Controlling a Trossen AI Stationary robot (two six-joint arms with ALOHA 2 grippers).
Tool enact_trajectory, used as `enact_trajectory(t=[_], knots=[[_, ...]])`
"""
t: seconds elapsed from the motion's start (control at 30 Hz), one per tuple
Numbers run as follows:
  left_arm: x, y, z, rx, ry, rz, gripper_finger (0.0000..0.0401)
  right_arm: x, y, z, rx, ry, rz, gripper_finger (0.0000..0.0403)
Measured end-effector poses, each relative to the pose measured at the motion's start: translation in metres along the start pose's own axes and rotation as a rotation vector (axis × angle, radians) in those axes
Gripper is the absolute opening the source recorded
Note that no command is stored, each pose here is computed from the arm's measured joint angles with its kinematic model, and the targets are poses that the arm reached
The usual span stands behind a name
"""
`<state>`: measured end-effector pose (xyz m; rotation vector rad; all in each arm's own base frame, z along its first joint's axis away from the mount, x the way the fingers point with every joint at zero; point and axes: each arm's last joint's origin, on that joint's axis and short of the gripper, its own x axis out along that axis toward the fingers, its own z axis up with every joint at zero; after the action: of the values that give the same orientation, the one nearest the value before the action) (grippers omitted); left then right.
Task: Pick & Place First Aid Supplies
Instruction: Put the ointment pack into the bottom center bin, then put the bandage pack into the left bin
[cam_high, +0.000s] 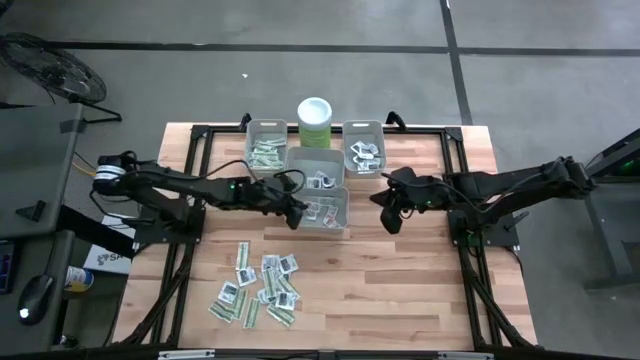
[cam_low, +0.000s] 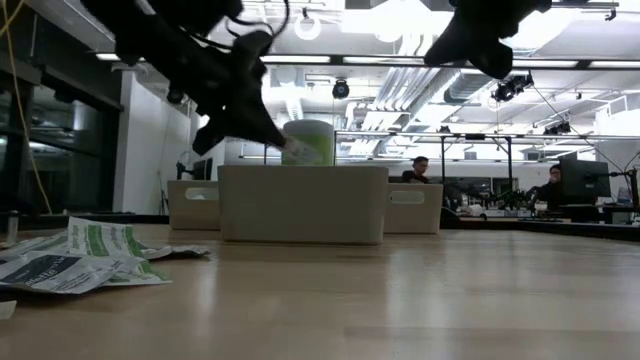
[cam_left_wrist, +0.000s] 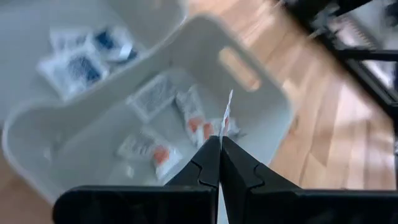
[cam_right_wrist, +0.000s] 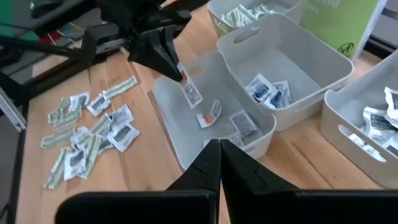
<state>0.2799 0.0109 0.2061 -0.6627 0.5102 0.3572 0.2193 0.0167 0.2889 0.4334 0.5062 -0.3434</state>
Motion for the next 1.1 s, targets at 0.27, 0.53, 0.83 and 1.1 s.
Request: enact_trajectory(t=[0.27,0.53,0.83,1.1], knots=[[0.018,0.010,0.012,-0.277,0.164,0.113,0.0009,-0.001,0.001,-0.002,-0.064,0.036,0.041,0.0000],[0.018,0.018,0.016,-0.321,0.210,0.102,0.0086,-0.001,0.001,-0.003,-0.113,0.057,0.072,0.0000],[-0.013,0.013,0.026,-0.264,0.207,0.045,0.0121,-0.001,0.000,-0.007,-0.178,0.115,0.090,0.0000],[-0.069,0.013,0.023,-0.156,0.341,0.004,0.0117,-0.002,0.000,-0.008,-0.234,0.139,0.114,0.0000]])
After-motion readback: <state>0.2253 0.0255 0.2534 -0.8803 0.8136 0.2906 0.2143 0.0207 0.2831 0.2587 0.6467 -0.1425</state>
